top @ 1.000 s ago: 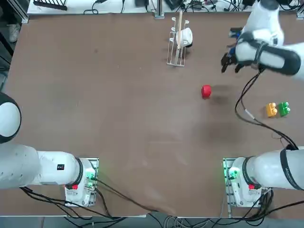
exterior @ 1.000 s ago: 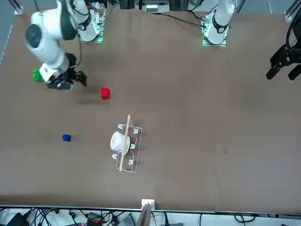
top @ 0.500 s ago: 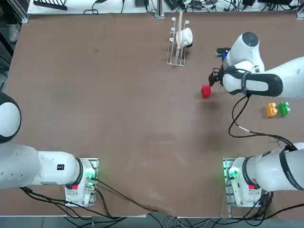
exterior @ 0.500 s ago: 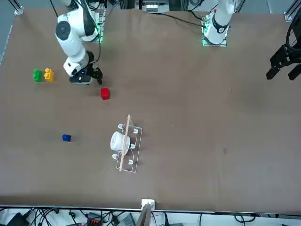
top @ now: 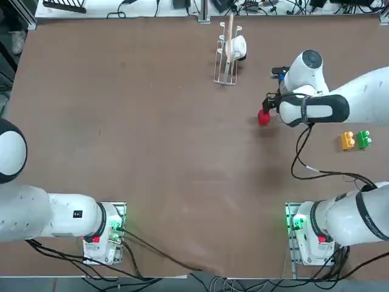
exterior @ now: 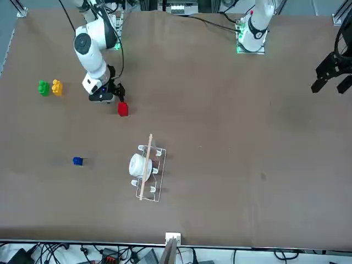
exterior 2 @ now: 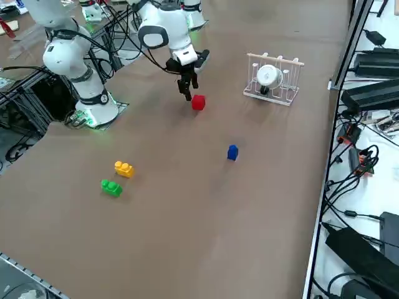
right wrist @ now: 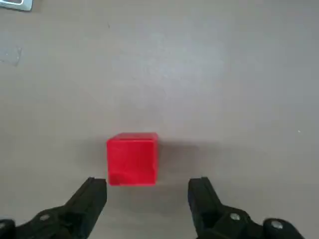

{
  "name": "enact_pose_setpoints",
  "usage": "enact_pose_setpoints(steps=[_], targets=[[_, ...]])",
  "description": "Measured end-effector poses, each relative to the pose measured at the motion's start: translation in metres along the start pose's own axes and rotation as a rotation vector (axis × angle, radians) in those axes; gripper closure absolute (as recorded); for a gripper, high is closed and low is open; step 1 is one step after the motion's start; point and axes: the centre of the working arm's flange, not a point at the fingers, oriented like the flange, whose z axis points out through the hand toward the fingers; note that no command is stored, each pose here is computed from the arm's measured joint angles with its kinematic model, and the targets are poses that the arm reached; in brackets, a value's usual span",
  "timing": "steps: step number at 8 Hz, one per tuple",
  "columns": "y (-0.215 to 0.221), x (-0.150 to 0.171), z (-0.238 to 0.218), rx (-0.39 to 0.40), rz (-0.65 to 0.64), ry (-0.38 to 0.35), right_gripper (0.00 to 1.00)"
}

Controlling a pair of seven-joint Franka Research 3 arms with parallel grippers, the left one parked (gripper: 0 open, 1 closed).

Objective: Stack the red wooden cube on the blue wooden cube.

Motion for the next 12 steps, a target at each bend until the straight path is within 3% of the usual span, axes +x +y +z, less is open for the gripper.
enact_pose_setpoints(steps=[4, 7, 12], targets=[[-0.013, -0.006, 0.049, 0.012, -0.031, 0.015, 0.0], [-0.014, -0.003, 0.052, 0.012, -0.03, 0.016, 0.0], [-0.015, -0.001, 0.054, 0.012, -0.032, 0.014, 0.14]])
